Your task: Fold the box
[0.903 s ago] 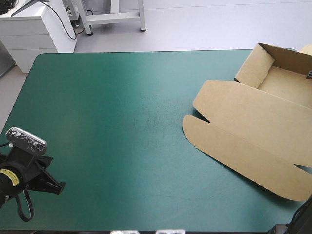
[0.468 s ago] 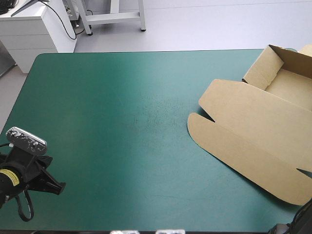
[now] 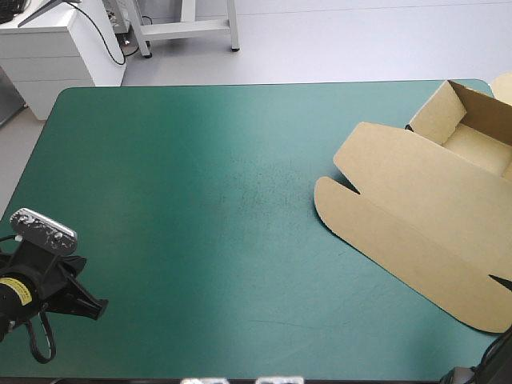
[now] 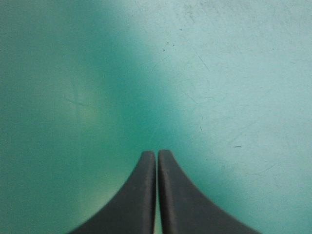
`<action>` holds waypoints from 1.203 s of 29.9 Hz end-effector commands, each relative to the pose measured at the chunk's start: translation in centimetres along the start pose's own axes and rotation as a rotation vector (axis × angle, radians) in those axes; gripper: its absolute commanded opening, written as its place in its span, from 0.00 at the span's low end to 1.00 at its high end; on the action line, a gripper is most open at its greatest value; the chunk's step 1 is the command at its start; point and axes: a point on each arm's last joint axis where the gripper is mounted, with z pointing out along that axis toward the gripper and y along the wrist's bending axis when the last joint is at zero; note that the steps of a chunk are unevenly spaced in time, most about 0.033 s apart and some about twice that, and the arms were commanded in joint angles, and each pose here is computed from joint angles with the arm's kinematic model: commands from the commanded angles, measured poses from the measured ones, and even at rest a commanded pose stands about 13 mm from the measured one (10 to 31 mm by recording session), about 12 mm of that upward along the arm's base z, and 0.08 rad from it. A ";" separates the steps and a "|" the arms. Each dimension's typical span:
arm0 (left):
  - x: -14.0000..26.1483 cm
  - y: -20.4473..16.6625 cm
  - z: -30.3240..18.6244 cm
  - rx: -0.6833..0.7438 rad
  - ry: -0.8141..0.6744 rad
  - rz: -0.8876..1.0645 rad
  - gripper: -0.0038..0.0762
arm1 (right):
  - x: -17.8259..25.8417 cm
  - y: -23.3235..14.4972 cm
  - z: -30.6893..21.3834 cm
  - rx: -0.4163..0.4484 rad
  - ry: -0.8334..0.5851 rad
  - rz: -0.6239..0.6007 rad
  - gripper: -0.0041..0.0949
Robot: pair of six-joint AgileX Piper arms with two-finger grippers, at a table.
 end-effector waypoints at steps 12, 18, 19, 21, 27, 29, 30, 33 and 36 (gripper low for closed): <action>0.1 0.1 -0.4 -0.003 0.023 -0.004 0.04 | 0.8 1.9 -10.7 -0.225 -0.222 -0.042 0.03; 0.0 0.1 -0.4 0.003 0.022 -0.011 0.04 | 1.7 3.9 -13.2 -0.286 -0.266 -0.098 0.03; 0.0 0.1 -0.4 0.003 0.022 -0.009 0.04 | 1.9 4.4 -13.7 -0.293 -0.274 -0.110 0.03; 0.0 0.1 -0.4 0.003 0.022 -0.011 0.04 | 2.4 5.6 -14.3 -0.323 -0.279 -0.135 0.03; 0.0 0.0 -0.4 0.006 0.016 -0.047 0.04 | 4.6 11.1 -16.5 -0.409 -0.301 -0.332 0.03; 0.0 0.0 -0.4 0.006 0.014 -0.081 0.04 | 5.6 13.0 -17.1 -0.413 -0.306 -0.404 0.03; 0.0 0.0 -0.4 0.006 0.016 -0.086 0.04 | 6.2 14.0 -17.5 -0.418 -0.310 -0.436 0.03; 0.0 0.0 -0.5 0.005 0.013 -0.089 0.04 | 8.0 16.5 -18.8 -0.434 -0.325 -0.533 0.03; 0.1 0.0 -0.7 0.007 -0.007 -0.092 0.04 | 10.2 18.4 -20.6 -0.455 -0.352 -0.639 0.03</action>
